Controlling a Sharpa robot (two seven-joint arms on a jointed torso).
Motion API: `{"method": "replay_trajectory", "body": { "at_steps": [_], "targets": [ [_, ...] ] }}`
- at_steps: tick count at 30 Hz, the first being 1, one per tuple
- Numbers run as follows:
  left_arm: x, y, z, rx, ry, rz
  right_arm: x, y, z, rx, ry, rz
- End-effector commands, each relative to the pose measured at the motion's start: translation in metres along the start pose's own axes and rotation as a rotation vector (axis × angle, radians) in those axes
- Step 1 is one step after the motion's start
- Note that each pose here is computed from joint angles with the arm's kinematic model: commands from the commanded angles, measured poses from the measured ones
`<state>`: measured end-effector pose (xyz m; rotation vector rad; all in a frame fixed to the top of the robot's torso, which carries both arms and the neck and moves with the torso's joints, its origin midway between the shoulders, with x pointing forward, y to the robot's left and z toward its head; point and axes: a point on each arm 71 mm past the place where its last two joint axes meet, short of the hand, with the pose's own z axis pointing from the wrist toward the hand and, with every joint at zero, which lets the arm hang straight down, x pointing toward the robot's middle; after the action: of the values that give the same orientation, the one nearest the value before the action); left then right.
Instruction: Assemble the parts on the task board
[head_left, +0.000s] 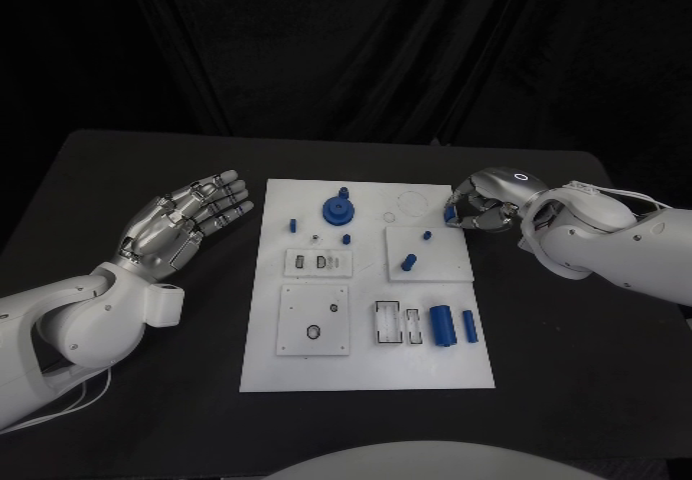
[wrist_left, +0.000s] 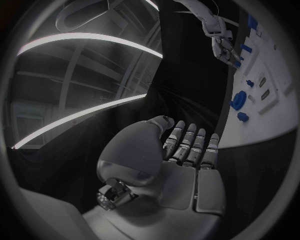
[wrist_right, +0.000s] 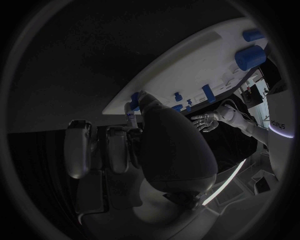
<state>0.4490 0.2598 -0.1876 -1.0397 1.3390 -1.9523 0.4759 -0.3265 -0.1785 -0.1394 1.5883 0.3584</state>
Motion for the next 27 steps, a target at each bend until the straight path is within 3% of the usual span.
{"method": "replay_trajectory", "body": {
  "at_steps": [1, 8, 15, 21, 27],
  "targets": [
    [0.0014, -0.0091, -0.0004, 0.134, 0.014, -0.014, 0.000, -0.001, 0.000, 0.015, -0.019, 0.001],
    [0.0010, -0.0090, -0.0006, 0.131, 0.013, -0.013, -0.006, 0.003, -0.003, -0.006, -0.082, 0.012],
    [-0.0003, -0.0093, -0.0014, 0.129, 0.010, -0.011, -0.021, 0.022, -0.008, -0.068, -0.155, 0.041],
    [-0.0006, -0.0091, -0.0012, 0.127, 0.009, -0.010, -0.037, 0.064, -0.012, -0.173, -0.192, 0.074],
    [0.0009, -0.0077, 0.0009, 0.125, 0.015, -0.013, -0.035, 0.118, -0.010, -0.323, -0.158, 0.068]
  ]
}}
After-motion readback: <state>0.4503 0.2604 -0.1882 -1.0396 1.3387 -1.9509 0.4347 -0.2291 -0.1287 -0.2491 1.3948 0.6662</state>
